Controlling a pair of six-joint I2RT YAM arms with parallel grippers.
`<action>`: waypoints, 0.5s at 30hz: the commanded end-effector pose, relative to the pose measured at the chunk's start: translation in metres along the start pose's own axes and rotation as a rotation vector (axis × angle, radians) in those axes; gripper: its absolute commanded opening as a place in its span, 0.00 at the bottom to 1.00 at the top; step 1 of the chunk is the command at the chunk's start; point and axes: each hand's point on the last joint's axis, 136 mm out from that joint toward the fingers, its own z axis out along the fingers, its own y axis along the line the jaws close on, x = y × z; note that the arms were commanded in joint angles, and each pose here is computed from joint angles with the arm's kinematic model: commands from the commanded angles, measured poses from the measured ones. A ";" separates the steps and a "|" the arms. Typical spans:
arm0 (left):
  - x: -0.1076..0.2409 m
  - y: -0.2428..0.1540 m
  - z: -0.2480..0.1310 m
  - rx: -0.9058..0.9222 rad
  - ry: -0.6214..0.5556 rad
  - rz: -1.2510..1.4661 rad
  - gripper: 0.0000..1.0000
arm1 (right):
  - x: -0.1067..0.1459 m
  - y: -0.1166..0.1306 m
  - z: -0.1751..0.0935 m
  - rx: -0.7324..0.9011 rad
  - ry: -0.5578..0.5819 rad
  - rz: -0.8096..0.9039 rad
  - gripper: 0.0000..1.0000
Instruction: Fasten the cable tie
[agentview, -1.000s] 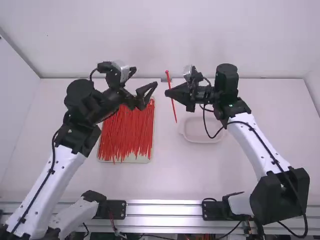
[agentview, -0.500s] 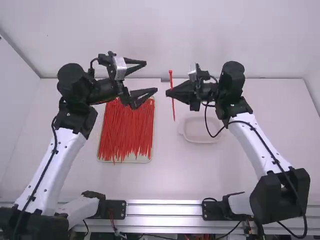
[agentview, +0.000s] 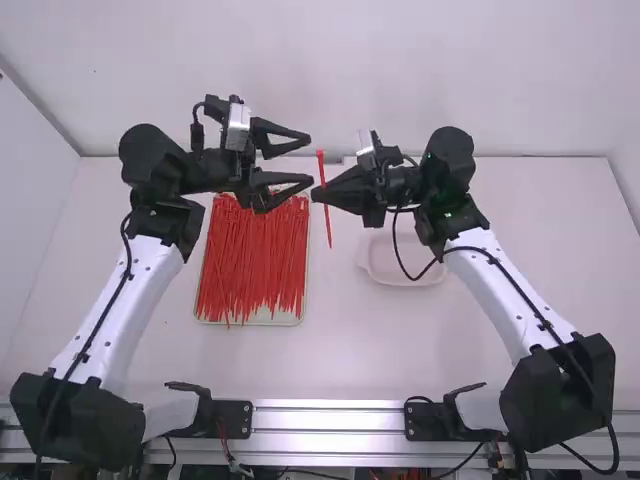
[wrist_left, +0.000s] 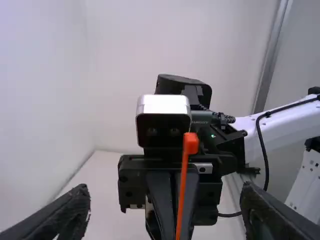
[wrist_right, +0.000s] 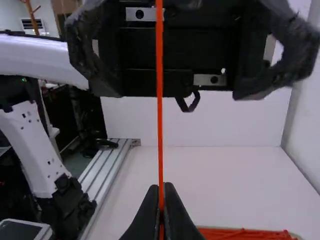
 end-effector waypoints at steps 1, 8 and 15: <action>-0.005 -0.006 0.001 0.033 0.009 -0.025 0.71 | -0.002 0.000 0.000 0.017 -0.005 0.014 0.00; -0.005 -0.011 0.009 0.053 0.004 -0.017 0.64 | -0.003 -0.006 0.005 0.058 -0.014 0.054 0.00; -0.007 -0.008 0.009 0.034 -0.005 -0.013 0.51 | -0.003 -0.002 0.012 0.045 -0.014 0.032 0.00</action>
